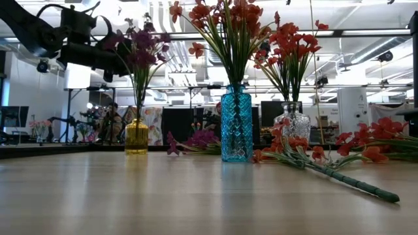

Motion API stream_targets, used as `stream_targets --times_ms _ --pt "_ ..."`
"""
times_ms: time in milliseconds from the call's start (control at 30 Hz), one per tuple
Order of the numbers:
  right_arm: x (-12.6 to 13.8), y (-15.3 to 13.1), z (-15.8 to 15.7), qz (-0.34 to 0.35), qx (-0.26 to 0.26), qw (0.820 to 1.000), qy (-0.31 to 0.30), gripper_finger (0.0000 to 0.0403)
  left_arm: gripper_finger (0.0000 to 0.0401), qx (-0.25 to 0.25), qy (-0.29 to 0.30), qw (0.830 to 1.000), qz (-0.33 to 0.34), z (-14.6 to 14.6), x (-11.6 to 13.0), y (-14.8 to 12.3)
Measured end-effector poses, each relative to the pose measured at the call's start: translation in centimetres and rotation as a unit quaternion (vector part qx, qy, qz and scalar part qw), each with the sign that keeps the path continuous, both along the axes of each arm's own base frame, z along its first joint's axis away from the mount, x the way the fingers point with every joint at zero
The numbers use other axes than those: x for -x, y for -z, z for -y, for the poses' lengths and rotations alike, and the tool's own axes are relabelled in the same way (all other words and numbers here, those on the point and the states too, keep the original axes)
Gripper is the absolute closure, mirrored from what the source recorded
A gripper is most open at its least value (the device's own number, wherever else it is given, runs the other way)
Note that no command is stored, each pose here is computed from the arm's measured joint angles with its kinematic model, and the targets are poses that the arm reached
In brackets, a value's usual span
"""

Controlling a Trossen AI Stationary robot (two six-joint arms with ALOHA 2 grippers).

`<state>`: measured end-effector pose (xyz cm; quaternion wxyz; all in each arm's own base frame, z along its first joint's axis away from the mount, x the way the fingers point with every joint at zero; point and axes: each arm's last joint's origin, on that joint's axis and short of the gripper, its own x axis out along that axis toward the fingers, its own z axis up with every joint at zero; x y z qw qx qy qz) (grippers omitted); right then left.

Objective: Sort flowers into vase by color
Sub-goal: Put the bottom violet flowers into the yellow vase

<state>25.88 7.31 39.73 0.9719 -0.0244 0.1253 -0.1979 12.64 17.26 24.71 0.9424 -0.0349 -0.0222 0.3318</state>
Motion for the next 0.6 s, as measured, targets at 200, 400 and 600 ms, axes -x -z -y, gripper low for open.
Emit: stream_targets --times_ms 200,400,600 --pt "0.0 0.0 0.0 0.0 0.0 1.0 0.0 0.0158 0.0397 -0.002 0.016 1.0 0.001 0.13 -0.02 -0.08" --pt "0.0 0.0 0.0 0.0 0.0 1.0 0.0 0.0158 0.0358 0.008 0.016 1.0 -0.006 0.13 -0.02 0.14" --pt "0.0 0.0 -0.01 -0.001 0.003 1.0 -0.001 0.0158 0.0313 0.004 0.036 0.999 -0.017 0.24 -0.07 0.26"
